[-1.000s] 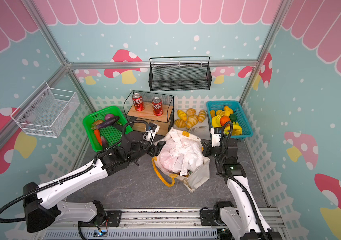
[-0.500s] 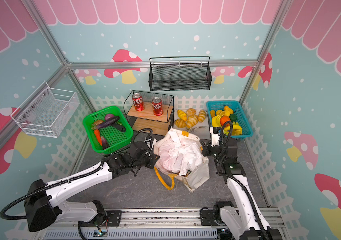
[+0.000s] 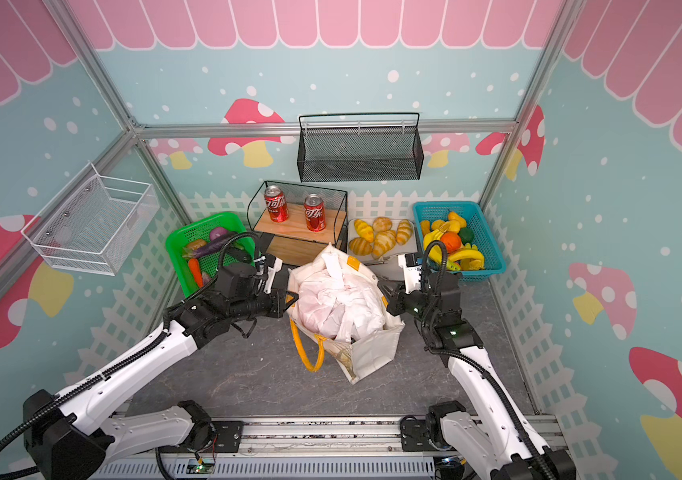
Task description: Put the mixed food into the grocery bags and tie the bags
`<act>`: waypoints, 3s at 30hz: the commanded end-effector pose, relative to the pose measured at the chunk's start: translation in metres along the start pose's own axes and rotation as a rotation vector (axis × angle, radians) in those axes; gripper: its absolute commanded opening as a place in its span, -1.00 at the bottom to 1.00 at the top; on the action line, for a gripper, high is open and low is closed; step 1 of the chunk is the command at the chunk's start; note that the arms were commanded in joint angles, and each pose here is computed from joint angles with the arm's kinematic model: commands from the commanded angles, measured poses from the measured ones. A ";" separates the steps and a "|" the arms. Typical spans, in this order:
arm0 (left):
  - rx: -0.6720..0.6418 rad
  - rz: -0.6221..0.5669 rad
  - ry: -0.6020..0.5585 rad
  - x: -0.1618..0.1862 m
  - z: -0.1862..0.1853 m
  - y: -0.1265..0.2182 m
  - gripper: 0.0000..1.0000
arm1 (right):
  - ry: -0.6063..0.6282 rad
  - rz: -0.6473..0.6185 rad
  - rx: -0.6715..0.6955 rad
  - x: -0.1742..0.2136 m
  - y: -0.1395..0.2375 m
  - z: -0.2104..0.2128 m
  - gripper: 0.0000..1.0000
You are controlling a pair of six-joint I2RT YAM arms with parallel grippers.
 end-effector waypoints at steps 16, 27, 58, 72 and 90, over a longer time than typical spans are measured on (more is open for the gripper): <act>-0.142 -0.264 -0.055 -0.048 0.022 0.021 0.14 | 0.244 -0.187 0.161 -0.055 -0.004 0.027 0.02; -0.689 -0.621 -0.034 -0.028 0.118 0.100 1.00 | 0.243 -0.413 0.726 -0.083 0.044 -0.063 0.90; -0.725 -0.507 -0.207 0.069 0.236 -0.004 1.00 | 0.366 -0.608 0.782 0.034 0.035 -0.192 0.96; -0.777 -0.396 -0.161 0.069 0.245 -0.013 0.99 | 0.367 -0.574 0.796 0.028 0.026 -0.198 0.98; -0.777 -0.396 -0.160 0.069 0.245 -0.013 1.00 | 0.413 -0.526 0.739 0.029 0.017 -0.194 0.98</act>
Point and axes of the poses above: each gripper's point midway between its finger pads, its own y axis back along the fingers, its own z axis along the line the jaws close on, x = y × z, the point moved 6 cm from there along y, back along the fingers, and after that the axes turned 15 degrees about -y, right-handed, at the moved point
